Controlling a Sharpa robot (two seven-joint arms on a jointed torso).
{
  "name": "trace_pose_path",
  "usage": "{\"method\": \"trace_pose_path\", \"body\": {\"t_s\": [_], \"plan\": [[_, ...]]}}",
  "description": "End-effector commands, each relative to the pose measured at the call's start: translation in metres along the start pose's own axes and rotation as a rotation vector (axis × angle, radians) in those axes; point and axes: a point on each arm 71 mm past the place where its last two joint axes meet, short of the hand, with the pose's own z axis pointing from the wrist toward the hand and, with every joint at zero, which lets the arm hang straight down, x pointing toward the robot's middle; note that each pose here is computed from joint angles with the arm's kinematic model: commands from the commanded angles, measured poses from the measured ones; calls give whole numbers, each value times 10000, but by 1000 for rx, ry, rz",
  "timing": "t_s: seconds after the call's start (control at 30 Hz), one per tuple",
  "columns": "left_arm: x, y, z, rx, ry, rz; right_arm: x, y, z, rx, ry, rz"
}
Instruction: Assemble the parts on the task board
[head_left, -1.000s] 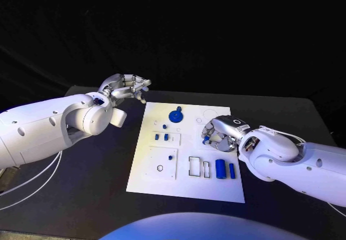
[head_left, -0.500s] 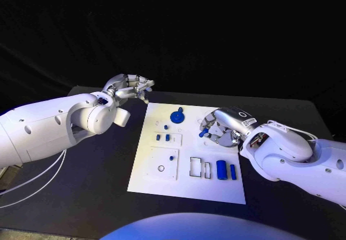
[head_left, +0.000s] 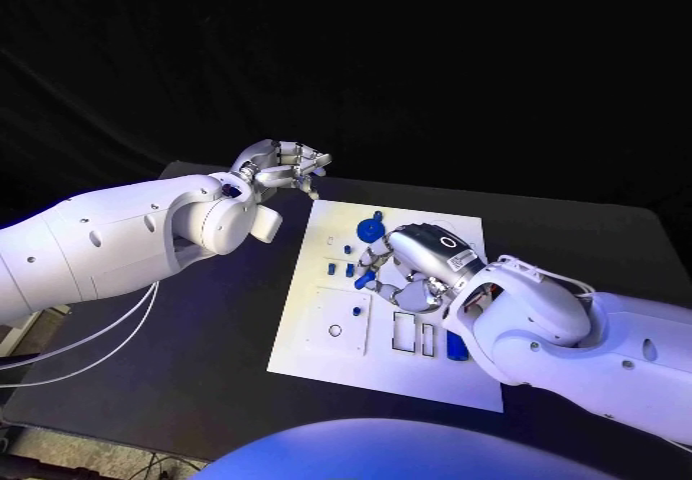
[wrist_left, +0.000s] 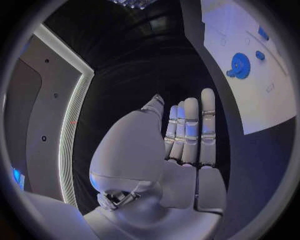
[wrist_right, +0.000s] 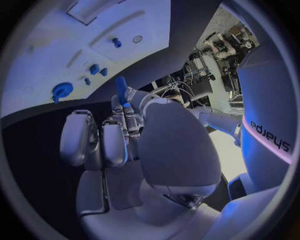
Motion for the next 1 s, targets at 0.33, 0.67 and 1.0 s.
{"method": "trace_pose_path", "body": {"t_s": [0.33, 0.67, 1.0], "plan": [[108, -5, 59, 1, 34, 1, 553, 177, 98, -71, 108, 37], [153, -8, 77, 1, 48, 4, 702, 155, 115, -65, 166, 7], [161, -9, 78, 1, 53, 3, 752, 97, 128, -28, 190, -15]]}}
